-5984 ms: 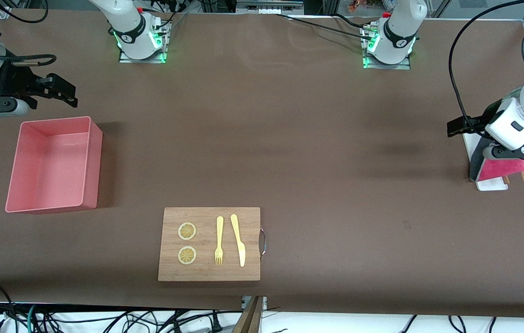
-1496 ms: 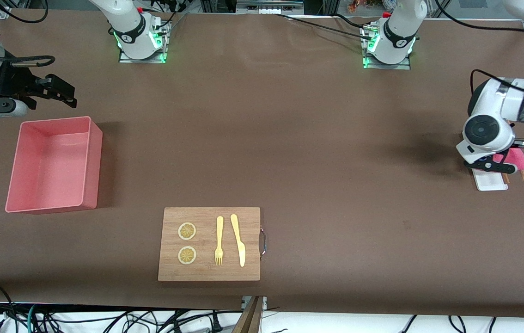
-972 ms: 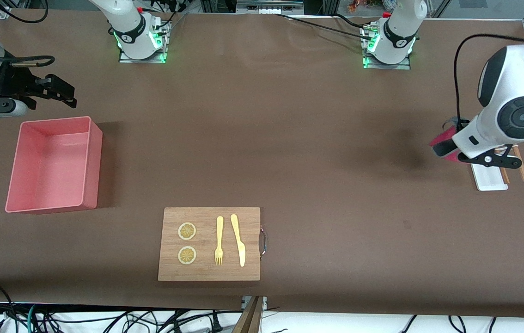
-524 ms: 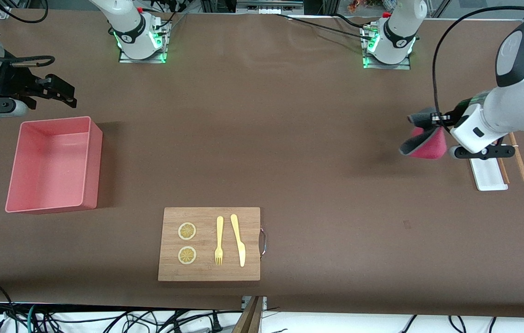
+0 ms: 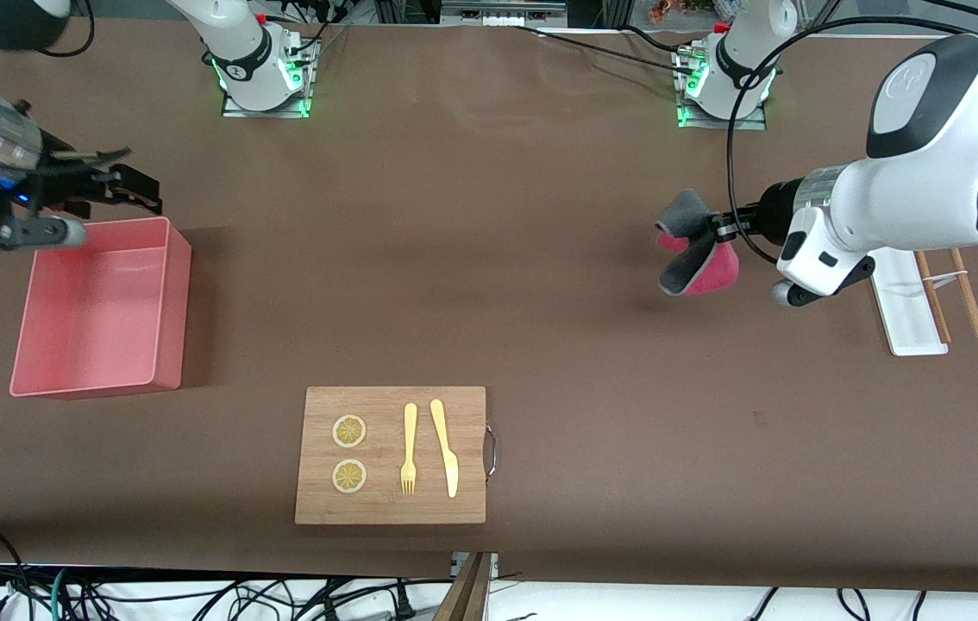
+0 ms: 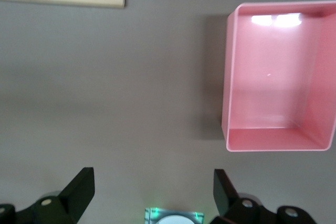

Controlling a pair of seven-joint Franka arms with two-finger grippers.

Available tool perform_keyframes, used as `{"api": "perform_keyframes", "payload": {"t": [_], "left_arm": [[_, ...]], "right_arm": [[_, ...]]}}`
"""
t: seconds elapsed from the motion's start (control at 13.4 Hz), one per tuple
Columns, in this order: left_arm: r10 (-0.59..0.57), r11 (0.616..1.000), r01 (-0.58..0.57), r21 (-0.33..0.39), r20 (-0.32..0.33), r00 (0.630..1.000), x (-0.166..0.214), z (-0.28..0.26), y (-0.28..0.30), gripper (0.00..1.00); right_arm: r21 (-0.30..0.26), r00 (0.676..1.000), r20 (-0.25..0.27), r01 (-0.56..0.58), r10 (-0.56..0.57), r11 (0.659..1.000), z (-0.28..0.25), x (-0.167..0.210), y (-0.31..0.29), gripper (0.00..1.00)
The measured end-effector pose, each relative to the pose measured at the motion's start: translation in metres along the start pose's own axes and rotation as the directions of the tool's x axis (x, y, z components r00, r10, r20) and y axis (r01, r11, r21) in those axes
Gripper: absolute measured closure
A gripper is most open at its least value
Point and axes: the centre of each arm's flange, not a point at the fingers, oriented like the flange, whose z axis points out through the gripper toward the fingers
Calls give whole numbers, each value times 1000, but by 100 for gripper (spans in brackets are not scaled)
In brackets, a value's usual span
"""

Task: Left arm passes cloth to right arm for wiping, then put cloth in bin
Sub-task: 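Carry the cloth toward center while the right gripper reaches toward it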

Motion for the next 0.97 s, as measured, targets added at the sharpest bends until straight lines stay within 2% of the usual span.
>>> {"api": "perform_keyframes", "payload": {"t": [0.15, 0.3, 0.45, 0.6, 0.82, 0.97], "left_arm": [[-61, 991, 65, -120, 32, 998, 6, -6, 16, 98], [-114, 966, 127, -226, 69, 991, 13, -9, 29, 98], [-134, 929, 171, -327, 135, 982, 19, -9, 41, 98], [-127, 884, 209, -418, 216, 968, 23, -10, 50, 98], [-99, 821, 264, -506, 329, 939, 26, -13, 59, 98], [-87, 789, 278, -547, 349, 933, 23, -11, 72, 98]], "right_arm": [[37, 988, 16, 154, -155, 987, 6, 4, -18, 0], [118, 942, -22, 335, -335, 935, -1, 1, -37, 0], [213, 870, -93, 492, -483, 844, -5, 0, -58, 0], [279, 797, -185, 604, -575, 747, -2, 6, -90, 0], [310, 652, -366, 758, -664, 574, 21, 35, -140, 0], [318, 563, -481, 826, -672, 465, 47, 59, -163, 0]]}}
